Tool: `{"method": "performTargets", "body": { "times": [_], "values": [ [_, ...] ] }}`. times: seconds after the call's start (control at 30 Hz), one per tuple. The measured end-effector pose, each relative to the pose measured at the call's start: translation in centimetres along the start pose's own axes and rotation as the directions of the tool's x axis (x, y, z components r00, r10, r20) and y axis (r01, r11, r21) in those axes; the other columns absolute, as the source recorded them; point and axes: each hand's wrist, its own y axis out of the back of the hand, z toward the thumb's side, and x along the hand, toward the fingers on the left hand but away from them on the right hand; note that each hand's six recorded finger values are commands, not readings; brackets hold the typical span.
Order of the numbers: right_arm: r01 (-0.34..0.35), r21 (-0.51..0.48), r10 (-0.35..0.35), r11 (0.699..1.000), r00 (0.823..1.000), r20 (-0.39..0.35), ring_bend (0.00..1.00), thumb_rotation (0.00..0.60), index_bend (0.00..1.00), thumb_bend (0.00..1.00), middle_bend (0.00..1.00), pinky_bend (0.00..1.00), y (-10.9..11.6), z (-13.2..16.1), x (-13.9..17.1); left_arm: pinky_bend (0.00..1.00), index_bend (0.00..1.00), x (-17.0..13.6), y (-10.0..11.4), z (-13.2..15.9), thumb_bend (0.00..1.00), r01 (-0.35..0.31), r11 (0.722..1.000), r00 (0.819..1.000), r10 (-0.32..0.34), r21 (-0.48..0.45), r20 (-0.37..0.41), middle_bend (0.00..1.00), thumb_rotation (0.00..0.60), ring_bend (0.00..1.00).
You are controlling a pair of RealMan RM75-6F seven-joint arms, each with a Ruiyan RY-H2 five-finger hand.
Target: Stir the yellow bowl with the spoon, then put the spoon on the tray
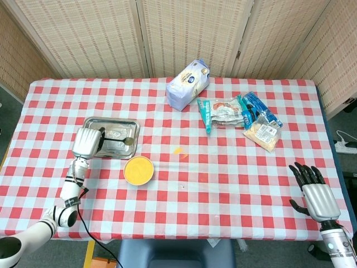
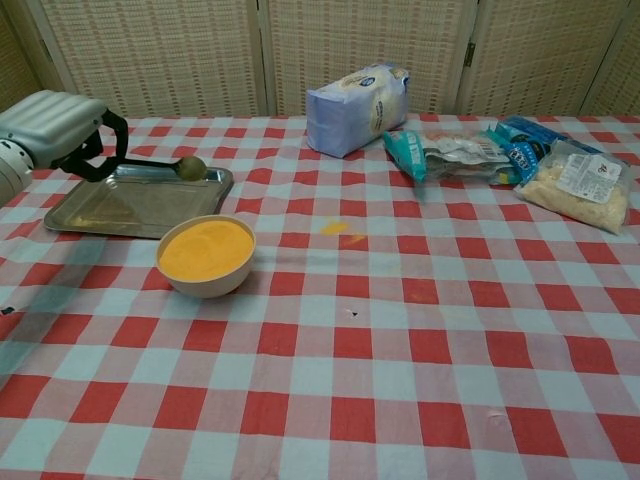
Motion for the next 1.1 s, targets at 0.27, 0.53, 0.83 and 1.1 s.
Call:
{"method": "performTargets", "body": {
  "times": [0.27,0.53,0.83,1.1],
  "values": [
    [0.003,0.014,-0.003,1.000,1.000,0.017,0.00,0.600,0.00,0.17,0.00,0.00,-0.1,-0.3,-0.1,1.00,0.95,2.4,-1.3,-1.0,0.60,0.049,0.998,0.998,-0.048,0.031,-0.044,1.00,0.600,1.00],
    [0.006,0.020,-0.006,1.000,1.000,0.025,0.00,0.600,0.00,0.17,0.00,0.00,-0.1,-0.4,-0.1,1.00,0.72,3.4,-2.9,-1.2,0.55,0.115,0.993,0.991,-0.116,-0.019,-0.068,1.00,0.600,1.00],
    [0.002,0.023,-0.003,1.000,1.000,0.027,0.00,0.600,0.00,0.17,0.00,0.00,-0.2,-0.4,-0.2,1.00,0.06,3.7,-3.7,-1.2,0.47,0.155,0.986,0.984,-0.160,-0.067,-0.074,1.00,0.600,1.00],
    [0.003,0.024,-0.004,1.000,1.000,0.025,0.00,0.600,0.00,0.17,0.00,0.00,-0.2,-0.3,-0.1,1.00,0.00,3.8,-3.6,-1.5,0.39,0.174,0.981,0.982,-0.179,-0.084,-0.064,1.00,0.600,1.00]
  ]
}}
